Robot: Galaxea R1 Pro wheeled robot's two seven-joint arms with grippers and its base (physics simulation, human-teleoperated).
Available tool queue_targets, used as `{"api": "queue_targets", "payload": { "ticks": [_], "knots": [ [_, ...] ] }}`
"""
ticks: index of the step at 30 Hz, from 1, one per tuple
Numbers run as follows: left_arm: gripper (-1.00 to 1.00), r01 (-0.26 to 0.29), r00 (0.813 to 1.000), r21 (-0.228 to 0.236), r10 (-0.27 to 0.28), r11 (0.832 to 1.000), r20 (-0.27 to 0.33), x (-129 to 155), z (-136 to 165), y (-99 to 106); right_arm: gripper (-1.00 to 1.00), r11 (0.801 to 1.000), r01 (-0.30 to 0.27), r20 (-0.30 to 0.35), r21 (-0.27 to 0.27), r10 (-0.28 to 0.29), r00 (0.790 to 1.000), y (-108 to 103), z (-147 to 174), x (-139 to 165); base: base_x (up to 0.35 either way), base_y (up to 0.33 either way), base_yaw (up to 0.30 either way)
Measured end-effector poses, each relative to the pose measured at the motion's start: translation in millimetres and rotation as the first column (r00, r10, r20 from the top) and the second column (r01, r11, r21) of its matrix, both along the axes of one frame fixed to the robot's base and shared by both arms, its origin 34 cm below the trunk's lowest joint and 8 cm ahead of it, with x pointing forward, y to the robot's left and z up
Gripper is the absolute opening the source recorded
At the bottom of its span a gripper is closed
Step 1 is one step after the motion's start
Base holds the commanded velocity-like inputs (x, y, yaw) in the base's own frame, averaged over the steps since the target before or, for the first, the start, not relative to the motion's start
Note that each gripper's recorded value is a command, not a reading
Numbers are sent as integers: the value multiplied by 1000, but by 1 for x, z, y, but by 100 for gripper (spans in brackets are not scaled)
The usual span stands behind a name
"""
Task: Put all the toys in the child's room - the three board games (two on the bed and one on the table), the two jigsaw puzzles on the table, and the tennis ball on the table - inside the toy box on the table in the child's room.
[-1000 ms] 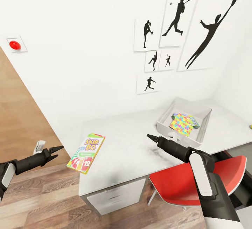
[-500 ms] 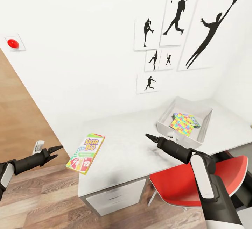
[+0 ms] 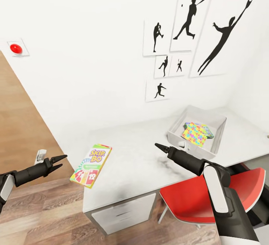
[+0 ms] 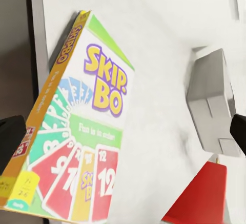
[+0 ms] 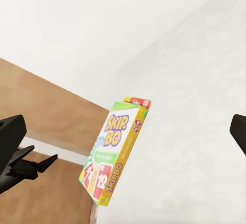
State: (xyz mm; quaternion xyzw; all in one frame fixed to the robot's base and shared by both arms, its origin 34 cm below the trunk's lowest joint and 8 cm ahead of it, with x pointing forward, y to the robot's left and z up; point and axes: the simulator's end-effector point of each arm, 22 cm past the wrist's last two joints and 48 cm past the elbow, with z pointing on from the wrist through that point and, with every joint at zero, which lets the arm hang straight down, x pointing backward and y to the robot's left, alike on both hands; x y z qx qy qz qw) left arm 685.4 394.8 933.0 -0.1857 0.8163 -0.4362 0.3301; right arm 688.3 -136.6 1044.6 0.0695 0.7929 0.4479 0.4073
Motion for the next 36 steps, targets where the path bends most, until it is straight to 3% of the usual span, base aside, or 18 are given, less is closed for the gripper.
{"api": "queue_targets", "payload": {
  "ticks": [36],
  "knots": [
    [100,3,998,-3,-2,1000,62,2,35,-1,100,1000,-3,52,2,3,999,1,30,-8,0,0,0]
  ]
}}
